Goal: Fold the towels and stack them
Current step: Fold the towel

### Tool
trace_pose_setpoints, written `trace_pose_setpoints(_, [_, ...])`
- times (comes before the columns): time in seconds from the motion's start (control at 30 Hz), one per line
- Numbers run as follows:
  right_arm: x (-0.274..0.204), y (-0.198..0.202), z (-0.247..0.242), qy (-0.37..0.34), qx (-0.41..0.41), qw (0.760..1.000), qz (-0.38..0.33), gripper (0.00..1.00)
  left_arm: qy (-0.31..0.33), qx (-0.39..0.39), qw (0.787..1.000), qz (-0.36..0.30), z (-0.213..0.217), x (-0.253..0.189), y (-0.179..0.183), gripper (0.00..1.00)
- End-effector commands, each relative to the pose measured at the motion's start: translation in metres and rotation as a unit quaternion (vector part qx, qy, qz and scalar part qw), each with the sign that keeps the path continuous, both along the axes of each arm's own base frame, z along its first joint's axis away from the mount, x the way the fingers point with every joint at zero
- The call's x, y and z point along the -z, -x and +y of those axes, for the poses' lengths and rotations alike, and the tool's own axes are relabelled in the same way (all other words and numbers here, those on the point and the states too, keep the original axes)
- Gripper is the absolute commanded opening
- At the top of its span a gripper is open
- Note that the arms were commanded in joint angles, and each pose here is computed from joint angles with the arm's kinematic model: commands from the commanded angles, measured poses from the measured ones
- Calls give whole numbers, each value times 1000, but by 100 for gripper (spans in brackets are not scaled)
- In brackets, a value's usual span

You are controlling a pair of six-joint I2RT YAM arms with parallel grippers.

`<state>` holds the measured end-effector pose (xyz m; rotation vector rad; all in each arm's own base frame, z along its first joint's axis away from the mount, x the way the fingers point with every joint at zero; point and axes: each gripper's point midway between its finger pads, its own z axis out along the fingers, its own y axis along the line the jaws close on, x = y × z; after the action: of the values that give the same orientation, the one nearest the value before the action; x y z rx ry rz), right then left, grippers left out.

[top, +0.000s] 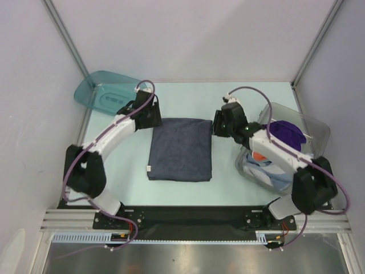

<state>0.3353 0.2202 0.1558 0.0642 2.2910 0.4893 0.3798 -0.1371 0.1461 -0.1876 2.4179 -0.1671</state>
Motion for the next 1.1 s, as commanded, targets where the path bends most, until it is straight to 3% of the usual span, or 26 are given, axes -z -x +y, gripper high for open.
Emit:
trace_pose_setpoints(0.0, [8, -43, 0, 32, -40, 999, -11, 38, -16, 32, 999, -15, 0, 11, -41, 58])
trace_pose_setpoints(0.17, [22, -88, 1, 22, -61, 998, 0, 40, -37, 25, 999, -2, 12, 28, -85, 52])
trace_pose_setpoints(0.33, [46, -126, 5, 27, -97, 995, 18, 46, -36, 61, 998, 1, 20, 46, -116, 56])
trace_pose_setpoints(0.47, [73, -139, -2, 49, -116, 991, 50, 44, -59, 80, 995, -6, 23, 52, -136, 57])
trace_pose_setpoints(0.7, [94, -148, -10, 54, -124, 988, 67, 41, -90, 95, 991, 29, 27, 86, -146, 54])
trace_pose_setpoints(1.07, [113, -159, -12, 49, -134, 987, 70, 31, -112, 110, 987, 40, 30, 102, -154, 45])
